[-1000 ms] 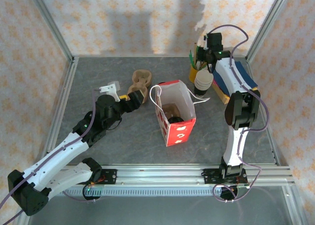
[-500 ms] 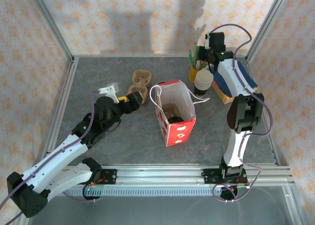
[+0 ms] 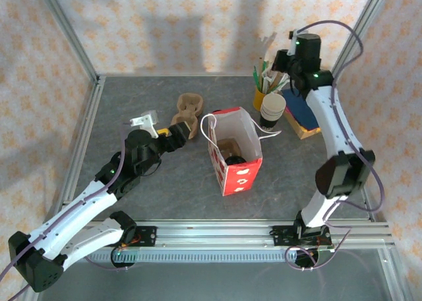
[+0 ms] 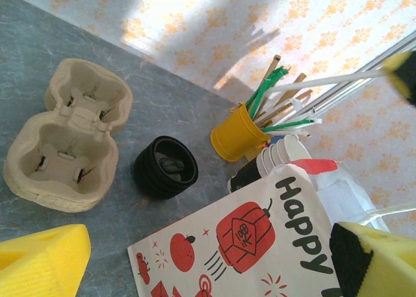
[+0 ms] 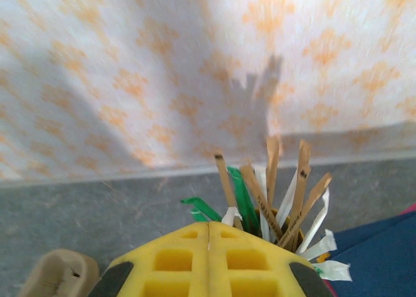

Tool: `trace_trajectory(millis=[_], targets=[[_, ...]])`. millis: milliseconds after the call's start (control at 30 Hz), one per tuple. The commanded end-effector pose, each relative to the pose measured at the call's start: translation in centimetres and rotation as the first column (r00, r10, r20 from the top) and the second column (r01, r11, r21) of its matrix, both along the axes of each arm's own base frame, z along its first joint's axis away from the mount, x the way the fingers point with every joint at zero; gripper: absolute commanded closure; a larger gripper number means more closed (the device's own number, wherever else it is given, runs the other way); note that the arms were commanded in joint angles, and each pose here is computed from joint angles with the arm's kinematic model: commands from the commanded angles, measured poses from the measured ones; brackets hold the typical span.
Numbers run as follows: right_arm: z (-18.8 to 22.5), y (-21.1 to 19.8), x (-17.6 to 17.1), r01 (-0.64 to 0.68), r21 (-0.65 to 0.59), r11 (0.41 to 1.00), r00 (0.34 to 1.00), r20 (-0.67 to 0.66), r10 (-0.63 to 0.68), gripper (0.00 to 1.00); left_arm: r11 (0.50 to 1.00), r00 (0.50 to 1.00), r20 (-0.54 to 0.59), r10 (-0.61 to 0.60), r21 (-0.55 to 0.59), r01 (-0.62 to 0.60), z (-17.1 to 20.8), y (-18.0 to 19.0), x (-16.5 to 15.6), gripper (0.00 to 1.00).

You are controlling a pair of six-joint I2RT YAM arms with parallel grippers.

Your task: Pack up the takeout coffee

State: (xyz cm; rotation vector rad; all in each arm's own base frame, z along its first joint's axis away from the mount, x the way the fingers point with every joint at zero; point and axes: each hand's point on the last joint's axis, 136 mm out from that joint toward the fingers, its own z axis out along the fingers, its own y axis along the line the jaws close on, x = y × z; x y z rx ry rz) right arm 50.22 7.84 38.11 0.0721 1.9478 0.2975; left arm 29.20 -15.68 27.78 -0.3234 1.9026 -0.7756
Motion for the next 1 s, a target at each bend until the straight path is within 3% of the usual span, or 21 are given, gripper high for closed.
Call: trace_trajectory(millis=[0, 167, 400, 633, 967], targets=[[5.5, -0.8, -2.9, 0.010, 0.029, 1.000, 0.991, 0.136, -0.014, 1.00, 0.999, 0.999, 0.024, 0.030, -0.015, -0.030, 0.7, 0.7, 0.1, 0.04], [8.6, -1.2, -6.3, 0.008, 0.052, 0.999, 0.989, 0.145, -0.016, 1.00, 0.999, 0.999, 0.026, 0.035, -0.005, -0.035, 0.6, 0.7, 0.4, 0.04], [11.8, 0.5, -12.2, -0.127, 0.124, 0.984, 0.978, 0.184, 0.103, 1.00, 0.999, 0.999, 0.030, 0.034, 0.016, -0.034, 0.7, 0.6, 0.7, 0.04], [11.6, 2.1, -16.6, -0.204, 0.285, 0.937, 0.977, 0.121, 0.176, 1.00, 0.997, 0.998, 0.047, 0.051, 0.055, -0.054, 0.4, 0.9, 1.4, 0.04], [12.3, 3.8, -22.0, -0.324, 0.328, 0.887, 0.945, 0.076, 0.317, 1.00, 0.997, 0.999, 0.035, 0.010, 0.077, -0.012, -0.2, -0.4, 2.5, 0.04]])
